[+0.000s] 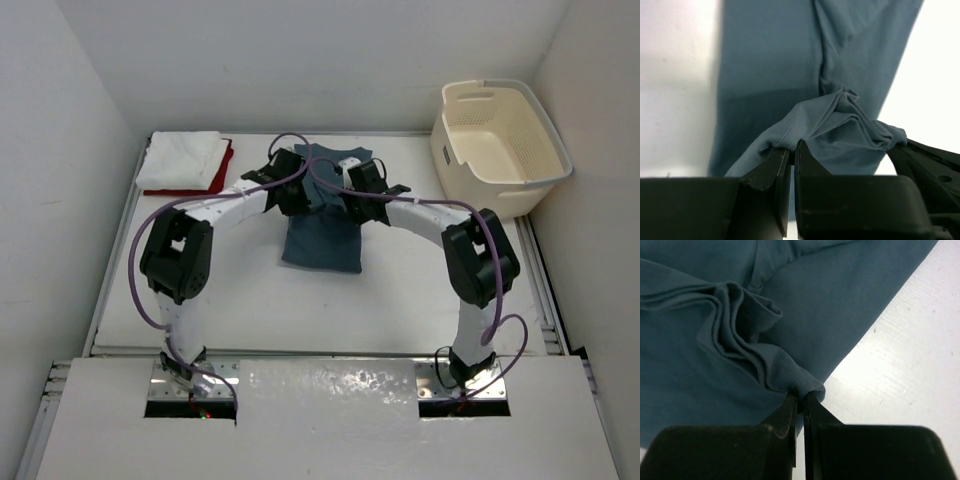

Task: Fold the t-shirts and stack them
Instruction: Fold the folded rectangular tshirt in 1/3 of the way, then grab one side of the 2/3 rectangular tshirt with both arms

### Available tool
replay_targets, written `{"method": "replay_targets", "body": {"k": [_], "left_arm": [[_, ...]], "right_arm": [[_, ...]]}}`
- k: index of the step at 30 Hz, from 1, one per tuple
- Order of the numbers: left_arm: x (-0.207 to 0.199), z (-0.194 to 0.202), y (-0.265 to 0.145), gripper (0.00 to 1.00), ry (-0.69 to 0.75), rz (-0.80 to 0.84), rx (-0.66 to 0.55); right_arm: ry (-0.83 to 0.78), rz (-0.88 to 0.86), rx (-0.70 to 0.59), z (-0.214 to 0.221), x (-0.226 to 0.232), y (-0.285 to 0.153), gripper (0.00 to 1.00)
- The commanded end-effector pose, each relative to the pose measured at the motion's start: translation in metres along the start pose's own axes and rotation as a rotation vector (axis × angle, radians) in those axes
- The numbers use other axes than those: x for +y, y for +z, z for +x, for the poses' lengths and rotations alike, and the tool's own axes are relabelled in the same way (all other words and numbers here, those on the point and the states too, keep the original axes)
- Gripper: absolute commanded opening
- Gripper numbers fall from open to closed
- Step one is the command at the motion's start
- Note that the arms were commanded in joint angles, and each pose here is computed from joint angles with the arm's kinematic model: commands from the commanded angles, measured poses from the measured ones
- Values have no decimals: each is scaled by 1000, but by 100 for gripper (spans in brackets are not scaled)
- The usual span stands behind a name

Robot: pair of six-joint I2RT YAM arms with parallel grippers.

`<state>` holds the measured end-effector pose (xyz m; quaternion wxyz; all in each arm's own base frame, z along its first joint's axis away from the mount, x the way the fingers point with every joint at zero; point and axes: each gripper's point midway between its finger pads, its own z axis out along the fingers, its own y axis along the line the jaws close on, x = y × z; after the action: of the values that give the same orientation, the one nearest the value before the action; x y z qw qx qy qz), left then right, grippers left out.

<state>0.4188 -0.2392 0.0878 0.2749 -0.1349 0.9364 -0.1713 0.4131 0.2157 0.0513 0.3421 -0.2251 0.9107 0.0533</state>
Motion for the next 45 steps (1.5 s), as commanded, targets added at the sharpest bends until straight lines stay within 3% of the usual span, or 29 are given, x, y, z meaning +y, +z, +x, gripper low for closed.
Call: {"method": "replay_targets", "body": {"k": [1,11,12,14,15,17,20,22,24,25,28,31,34,38,39,45], "left_arm": [[-5,-33,1,0,13,8,-81],[13,-37,24,3,-10,-41,-64],[13,-37,26,12,-7,-42,-64],[10,-40,28,52,5,-28,-78],[9,-44,27,59,13,-27,-90],[8,-50,23,78,33,-34,-97],[6,-68,4,80,50,-62,-151],[7,-68,-6,82,55,-56,-162],[11,-64,-22,95,41,-53,-167],[10,-65,-37,100,32,-41,-185],[23,-41,-55,100,22,-14,-172],[37,-3,-57,100,28,27,-107],[65,45,-45,100,19,18,-19],[66,70,-36,98,27,92,31],[69,73,-33,90,26,85,41],[75,89,-15,76,49,88,89]], "right_arm": [[-4,-16,-74,-34,-5,4,0],[51,16,-8,-23,-20,33,0],[58,26,-5,-22,-22,33,6],[62,31,-14,-23,-22,34,17],[62,48,-10,-22,-25,35,43],[62,62,-3,-24,-28,34,63],[50,68,-16,-33,-30,26,83],[51,70,-32,-40,-31,14,85],[78,48,-52,-41,-27,-6,86],[88,7,-18,-19,-19,-8,96],[166,-66,-87,-15,-4,-37,99],[273,-136,-16,44,16,-45,99],[350,-205,-10,70,32,-49,99],[402,-238,-9,86,41,-46,99],[407,-248,-2,91,43,-45,99],[462,-264,18,104,49,-33,94]]}}
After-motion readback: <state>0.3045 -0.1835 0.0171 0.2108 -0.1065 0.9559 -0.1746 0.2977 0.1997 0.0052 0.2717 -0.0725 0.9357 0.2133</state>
